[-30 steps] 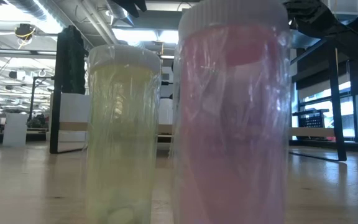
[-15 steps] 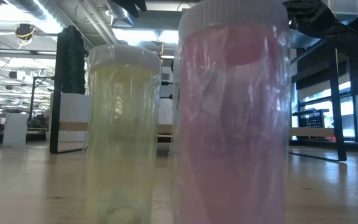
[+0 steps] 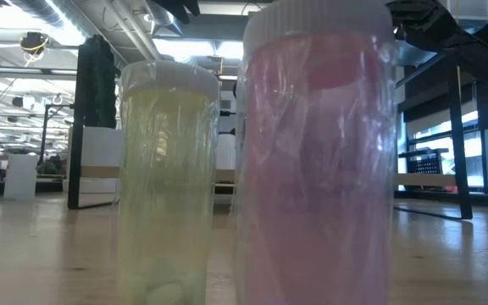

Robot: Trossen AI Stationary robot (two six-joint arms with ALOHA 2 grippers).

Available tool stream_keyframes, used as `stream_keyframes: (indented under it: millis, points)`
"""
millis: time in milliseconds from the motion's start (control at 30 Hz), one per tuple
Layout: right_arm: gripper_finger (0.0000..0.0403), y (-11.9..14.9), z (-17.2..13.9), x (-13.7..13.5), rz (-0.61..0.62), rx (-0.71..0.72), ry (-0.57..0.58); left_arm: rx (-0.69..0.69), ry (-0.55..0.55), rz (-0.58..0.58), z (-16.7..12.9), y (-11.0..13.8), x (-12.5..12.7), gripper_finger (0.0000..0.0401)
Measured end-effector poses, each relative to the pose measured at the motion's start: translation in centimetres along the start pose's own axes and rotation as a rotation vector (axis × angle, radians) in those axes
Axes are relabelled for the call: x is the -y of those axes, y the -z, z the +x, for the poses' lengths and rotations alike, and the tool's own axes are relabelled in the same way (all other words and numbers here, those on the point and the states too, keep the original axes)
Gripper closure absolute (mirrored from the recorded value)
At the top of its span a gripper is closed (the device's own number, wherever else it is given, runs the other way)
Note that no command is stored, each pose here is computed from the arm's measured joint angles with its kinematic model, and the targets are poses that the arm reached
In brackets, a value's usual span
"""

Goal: Pick and place medicine bottles onto shelf by color
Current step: Put the top pink pill bottle on the shelf

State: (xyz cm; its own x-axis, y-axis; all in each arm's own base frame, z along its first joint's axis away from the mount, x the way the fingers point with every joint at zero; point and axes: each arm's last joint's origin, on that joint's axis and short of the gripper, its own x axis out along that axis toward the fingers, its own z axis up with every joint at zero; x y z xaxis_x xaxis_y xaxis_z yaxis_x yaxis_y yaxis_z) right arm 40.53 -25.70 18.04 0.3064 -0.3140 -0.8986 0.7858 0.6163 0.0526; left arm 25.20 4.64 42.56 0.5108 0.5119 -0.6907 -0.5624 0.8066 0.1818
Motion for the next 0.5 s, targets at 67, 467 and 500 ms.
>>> stream_keyframes:
  millis: [67,467,500]
  points:
    - [0.0123,0.00,0.00,-0.01,0.000,0.000,0.000,0.000,0.000,0.000,0.00,0.00,0.00,0.0146]
    - [0.0196,0.02,0.00,-0.08,0.001,-0.008,-0.025,0.000,0.000,0.000,0.01,0.00,0.01,0.0146]
    - [0.0201,0.02,0.00,-0.07,0.002,-0.008,-0.025,0.000,0.000,0.000,0.01,0.00,0.01,0.0146]
